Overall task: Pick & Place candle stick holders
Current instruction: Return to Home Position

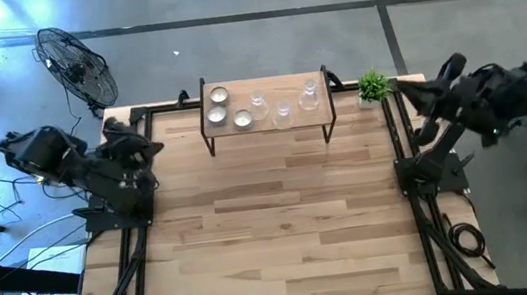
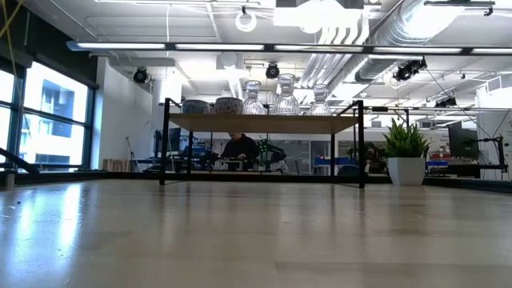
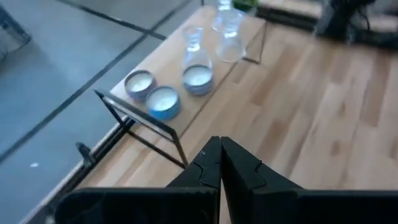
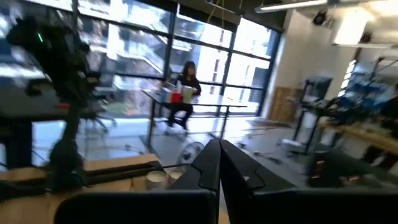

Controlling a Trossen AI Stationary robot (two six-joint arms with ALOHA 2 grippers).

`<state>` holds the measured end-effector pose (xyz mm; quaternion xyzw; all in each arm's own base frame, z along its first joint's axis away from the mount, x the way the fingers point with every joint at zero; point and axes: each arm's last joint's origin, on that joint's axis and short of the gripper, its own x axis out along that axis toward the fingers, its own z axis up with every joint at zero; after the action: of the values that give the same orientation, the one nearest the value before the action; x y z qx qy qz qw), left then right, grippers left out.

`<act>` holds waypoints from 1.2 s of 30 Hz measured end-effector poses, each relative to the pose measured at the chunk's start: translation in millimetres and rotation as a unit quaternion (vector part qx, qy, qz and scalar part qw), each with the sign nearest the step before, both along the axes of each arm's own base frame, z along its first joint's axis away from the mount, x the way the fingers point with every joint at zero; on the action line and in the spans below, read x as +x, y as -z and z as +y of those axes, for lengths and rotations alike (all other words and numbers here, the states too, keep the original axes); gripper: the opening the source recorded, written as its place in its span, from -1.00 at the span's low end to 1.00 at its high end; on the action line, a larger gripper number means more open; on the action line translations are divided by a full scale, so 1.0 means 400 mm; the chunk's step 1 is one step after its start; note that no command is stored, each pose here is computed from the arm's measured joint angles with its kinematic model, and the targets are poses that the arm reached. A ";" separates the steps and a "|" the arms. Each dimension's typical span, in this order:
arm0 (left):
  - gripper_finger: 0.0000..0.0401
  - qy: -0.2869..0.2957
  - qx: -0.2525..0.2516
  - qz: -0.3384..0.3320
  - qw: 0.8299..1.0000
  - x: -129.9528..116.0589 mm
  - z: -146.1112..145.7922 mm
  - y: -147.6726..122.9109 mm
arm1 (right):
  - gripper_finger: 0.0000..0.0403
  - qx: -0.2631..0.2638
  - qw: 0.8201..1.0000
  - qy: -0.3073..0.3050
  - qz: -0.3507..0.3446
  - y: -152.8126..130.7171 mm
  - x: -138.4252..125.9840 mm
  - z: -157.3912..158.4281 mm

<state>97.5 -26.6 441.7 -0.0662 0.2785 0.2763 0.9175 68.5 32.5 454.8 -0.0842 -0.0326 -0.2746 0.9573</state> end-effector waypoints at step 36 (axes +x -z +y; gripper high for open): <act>-1.00 0.310 0.005 -0.265 0.913 0.041 -0.051 0.501 | -1.00 0.099 0.968 -0.230 -0.022 0.591 -0.002 0.015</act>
<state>114.1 -47.1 241.3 -0.0425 0.0303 -0.0478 0.9975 67.6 38.6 218.5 0.0264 -0.0450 -0.0509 0.9973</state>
